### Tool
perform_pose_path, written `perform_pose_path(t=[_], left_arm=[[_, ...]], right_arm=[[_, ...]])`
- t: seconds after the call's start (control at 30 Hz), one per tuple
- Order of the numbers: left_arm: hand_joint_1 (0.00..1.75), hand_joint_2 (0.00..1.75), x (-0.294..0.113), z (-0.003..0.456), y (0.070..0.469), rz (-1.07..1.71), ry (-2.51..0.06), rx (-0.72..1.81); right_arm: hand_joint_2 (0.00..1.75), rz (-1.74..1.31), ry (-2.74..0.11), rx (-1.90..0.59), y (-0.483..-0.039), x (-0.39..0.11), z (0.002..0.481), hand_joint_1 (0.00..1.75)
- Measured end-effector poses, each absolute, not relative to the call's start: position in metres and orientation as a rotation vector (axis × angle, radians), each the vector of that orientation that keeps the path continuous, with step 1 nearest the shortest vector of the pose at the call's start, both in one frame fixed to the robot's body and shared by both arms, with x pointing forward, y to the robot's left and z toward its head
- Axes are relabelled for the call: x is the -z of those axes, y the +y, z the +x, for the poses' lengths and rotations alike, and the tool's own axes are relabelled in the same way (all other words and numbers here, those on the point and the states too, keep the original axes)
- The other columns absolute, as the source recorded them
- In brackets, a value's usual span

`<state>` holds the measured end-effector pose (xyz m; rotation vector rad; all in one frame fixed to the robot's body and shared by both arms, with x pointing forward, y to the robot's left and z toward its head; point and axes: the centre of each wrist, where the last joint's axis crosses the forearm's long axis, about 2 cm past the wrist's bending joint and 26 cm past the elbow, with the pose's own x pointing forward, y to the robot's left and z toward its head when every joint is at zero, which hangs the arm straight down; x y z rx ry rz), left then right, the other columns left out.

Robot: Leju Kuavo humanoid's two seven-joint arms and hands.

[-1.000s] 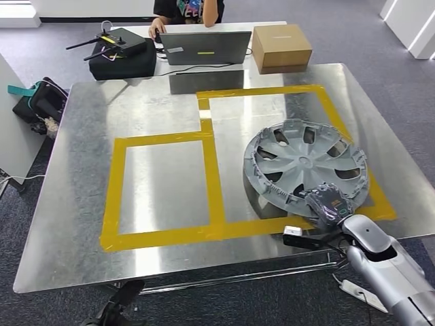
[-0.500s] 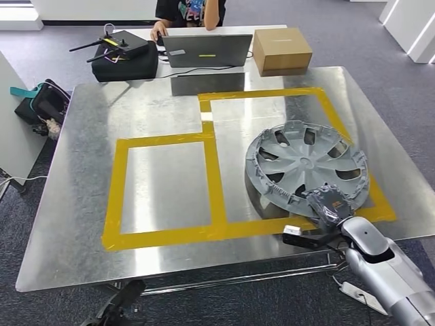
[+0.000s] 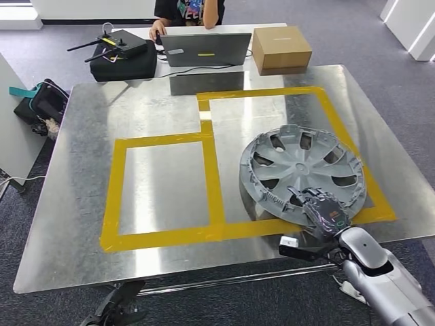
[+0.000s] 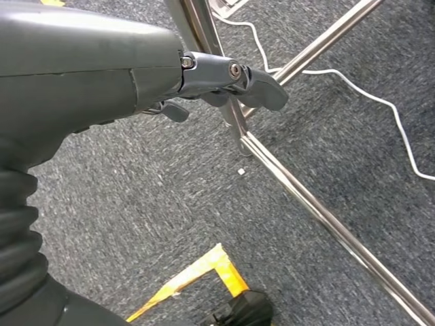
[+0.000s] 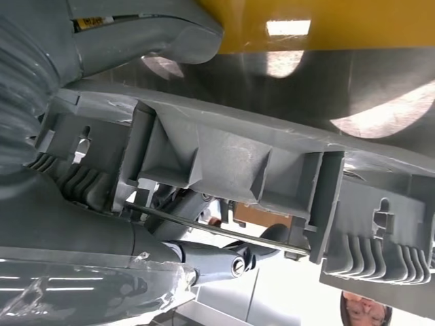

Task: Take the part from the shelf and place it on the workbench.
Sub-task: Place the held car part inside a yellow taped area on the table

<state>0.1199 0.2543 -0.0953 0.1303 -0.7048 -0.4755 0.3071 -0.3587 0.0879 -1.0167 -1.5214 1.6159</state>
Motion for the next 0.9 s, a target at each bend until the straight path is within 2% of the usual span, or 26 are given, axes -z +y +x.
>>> perform_pose_path(t=[0.33,0.57,0.77,0.9], left_arm=[[0.00,0.00,0.096,0.118,0.255,0.137,-0.682,0.506],[0.00,0.00,0.097,0.113,0.256,0.147,-0.687,0.489],[0.00,0.00,0.099,0.107,0.257,0.148,-0.675,0.427],[0.00,0.00,0.099,0.106,0.257,0.152,-0.673,0.425]], right_arm=[[1.75,-0.890,-1.555,-1.467,-0.362,-0.086,0.296,0.00],[1.75,-0.641,-1.713,-1.036,-0.347,-0.081,0.285,0.00],[1.75,-0.696,-1.867,-0.616,-0.337,-0.092,0.287,0.00],[1.75,-0.734,-1.903,-0.471,-0.333,-0.095,0.286,0.00]])
